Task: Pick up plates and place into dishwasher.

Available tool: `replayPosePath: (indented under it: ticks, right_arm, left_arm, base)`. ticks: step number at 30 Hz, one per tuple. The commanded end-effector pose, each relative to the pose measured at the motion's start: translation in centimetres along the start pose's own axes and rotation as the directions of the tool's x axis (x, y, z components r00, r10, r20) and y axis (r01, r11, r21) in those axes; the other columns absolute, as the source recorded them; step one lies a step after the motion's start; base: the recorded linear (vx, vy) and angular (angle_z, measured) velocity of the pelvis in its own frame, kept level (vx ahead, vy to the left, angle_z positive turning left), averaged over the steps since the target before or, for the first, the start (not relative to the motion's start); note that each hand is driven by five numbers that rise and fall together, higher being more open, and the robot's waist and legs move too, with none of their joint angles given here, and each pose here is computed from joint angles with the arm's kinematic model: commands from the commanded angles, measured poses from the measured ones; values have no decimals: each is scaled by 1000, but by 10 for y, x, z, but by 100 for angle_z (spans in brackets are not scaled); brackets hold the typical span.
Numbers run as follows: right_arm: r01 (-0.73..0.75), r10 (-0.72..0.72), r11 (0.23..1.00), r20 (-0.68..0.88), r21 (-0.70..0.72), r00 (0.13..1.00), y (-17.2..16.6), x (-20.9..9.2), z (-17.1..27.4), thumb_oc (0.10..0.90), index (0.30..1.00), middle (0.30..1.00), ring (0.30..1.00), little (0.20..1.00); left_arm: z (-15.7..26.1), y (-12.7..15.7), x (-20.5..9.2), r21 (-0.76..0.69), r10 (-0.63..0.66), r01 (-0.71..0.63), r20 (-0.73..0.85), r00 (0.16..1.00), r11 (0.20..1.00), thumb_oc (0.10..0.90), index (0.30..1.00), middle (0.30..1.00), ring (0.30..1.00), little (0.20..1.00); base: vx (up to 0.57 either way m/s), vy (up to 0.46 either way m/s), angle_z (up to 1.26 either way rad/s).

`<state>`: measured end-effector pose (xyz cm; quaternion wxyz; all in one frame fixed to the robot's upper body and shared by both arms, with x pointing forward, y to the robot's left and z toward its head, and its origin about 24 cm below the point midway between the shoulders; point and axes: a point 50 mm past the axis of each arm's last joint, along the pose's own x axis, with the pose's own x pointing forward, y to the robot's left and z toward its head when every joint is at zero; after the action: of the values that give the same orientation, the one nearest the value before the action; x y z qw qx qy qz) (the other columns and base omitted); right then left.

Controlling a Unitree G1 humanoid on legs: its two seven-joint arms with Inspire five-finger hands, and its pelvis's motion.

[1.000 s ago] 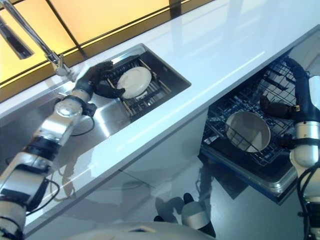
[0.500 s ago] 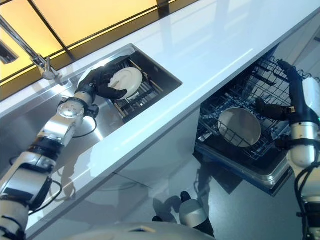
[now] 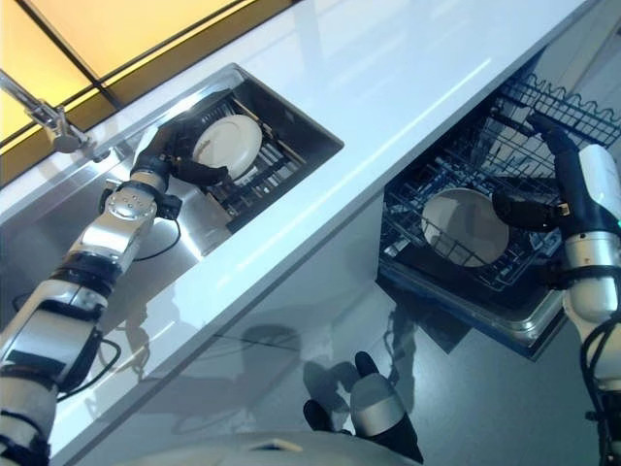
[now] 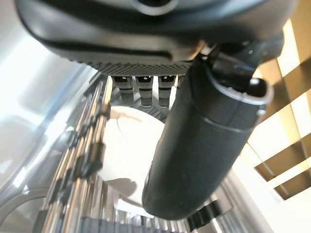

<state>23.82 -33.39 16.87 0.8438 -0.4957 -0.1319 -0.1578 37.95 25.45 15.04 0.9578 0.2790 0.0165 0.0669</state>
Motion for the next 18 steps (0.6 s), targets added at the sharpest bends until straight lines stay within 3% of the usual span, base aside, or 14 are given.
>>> replayPosePath:
  ticks: [1,18]
  right_arm:
    - [144,-144,989,218,18,965,-35,24,38,800,900,900,900,900]
    - [223,-231,973,243,60,942,-35,36,49,800,900,900,900,900]
  left_arm:
    - [68,43,12,57,173,-189,212,962,980,800,900,900,900,900]
    - [83,23,19,52,251,-266,192,949,963,800,900,900,900,900]
  base:
    - [0,0,0]
    - [-43,-32,-5]
